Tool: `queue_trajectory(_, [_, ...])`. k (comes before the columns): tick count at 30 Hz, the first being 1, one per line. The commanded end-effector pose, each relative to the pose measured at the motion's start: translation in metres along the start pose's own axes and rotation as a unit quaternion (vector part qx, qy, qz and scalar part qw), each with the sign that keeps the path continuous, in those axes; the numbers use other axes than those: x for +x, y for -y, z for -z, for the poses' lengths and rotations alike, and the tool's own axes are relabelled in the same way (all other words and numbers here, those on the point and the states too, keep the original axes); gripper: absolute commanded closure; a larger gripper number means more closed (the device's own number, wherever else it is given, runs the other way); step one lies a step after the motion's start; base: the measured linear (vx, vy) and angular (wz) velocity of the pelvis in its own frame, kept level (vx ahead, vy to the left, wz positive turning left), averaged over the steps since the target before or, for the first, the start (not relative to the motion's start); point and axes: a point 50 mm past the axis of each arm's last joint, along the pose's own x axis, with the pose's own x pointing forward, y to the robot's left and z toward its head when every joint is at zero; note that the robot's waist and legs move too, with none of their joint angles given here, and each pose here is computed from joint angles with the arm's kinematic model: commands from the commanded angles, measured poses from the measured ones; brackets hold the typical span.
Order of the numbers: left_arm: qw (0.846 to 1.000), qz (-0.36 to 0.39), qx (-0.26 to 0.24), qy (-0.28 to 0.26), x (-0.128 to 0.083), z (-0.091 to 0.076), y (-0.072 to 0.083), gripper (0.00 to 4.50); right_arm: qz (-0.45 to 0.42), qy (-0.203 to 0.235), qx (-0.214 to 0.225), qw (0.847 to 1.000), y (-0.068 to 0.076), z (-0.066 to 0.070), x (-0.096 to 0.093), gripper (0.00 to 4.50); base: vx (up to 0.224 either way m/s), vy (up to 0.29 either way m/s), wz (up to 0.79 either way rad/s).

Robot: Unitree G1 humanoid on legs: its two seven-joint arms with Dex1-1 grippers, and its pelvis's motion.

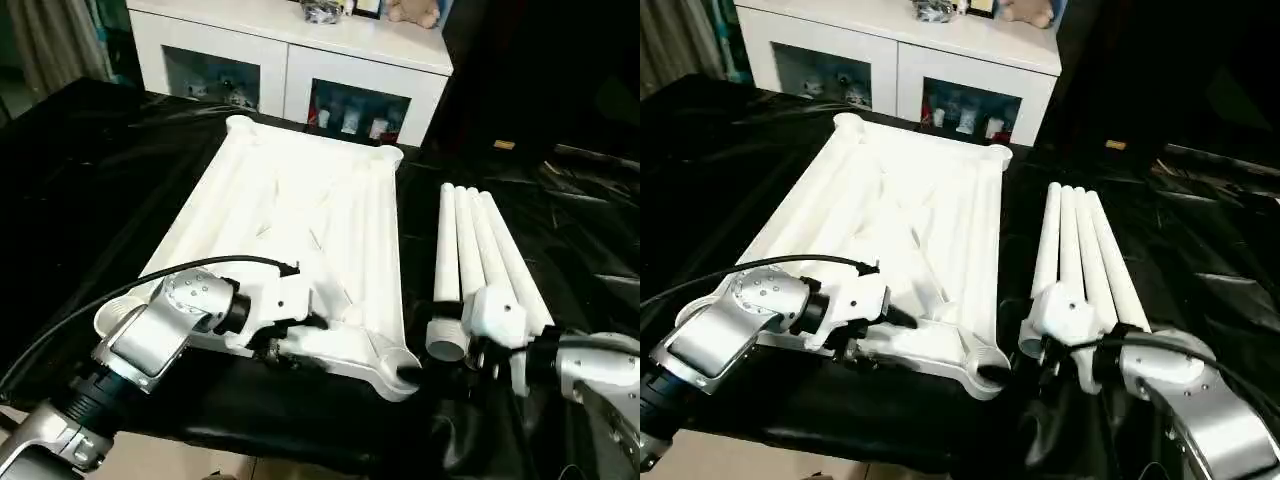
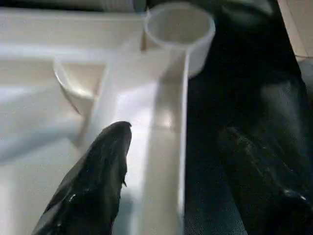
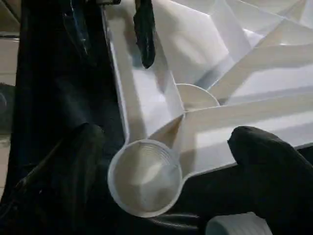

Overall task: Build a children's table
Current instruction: Move table base

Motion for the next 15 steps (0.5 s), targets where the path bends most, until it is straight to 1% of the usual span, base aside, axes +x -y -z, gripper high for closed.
queue_trajectory(1, [1.0, 0.015, -0.002, -0.017, 0.001, -0.003, 0.002, 1.65, -0.007, 0.0, 0.004, 1.0, -0.003, 0.0, -0.002, 0.0, 0.0, 0.0, 0.0])
queue_trajectory(6, [0.999, 0.013, -0.005, -0.038, 0.003, 0.0, 0.003, 2.07, -0.017, 0.003, 0.008, 1.0, -0.008, 0.001, 0.001, 0.0, 0.0, 0.0, 0.0])
queue_trajectory(7, [0.999, 0.001, -0.004, -0.048, 0.004, 0.001, 0.0, 2.24, -0.016, 0.003, 0.009, 1.0, -0.009, 0.001, 0.001, 0.0, 0.0, 0.0, 0.0])
queue_trajectory(10, [0.999, -0.01, -0.008, -0.051, 0.004, 0.001, -0.002, 2.37, -0.016, 0.004, 0.01, 1.0, -0.009, 0.0, 0.001, 0.0, 0.0, 0.0, 0.0])
queue_trajectory(11, [0.998, -0.016, -0.008, -0.052, 0.005, 0.001, -0.004, 2.58, -0.017, 0.004, 0.01, 1.0, -0.01, 0.0, 0.002, 0.0, 0.0, 0.0, 0.0])
queue_trajectory(14, [0.998, -0.032, -0.009, -0.052, 0.006, 0.0, -0.006, 2.68, -0.017, 0.006, 0.011, 1.0, -0.011, 0.0, 0.004, 0.0, 0.0, 0.0, 0.0])
queue_trajectory(15, [0.998, -0.032, -0.009, -0.052, 0.006, 0.0, -0.006, 2.83, -0.017, 0.006, 0.011, 1.0, -0.011, 0.0, 0.004, 0.0, 0.0, 0.0, 0.0])
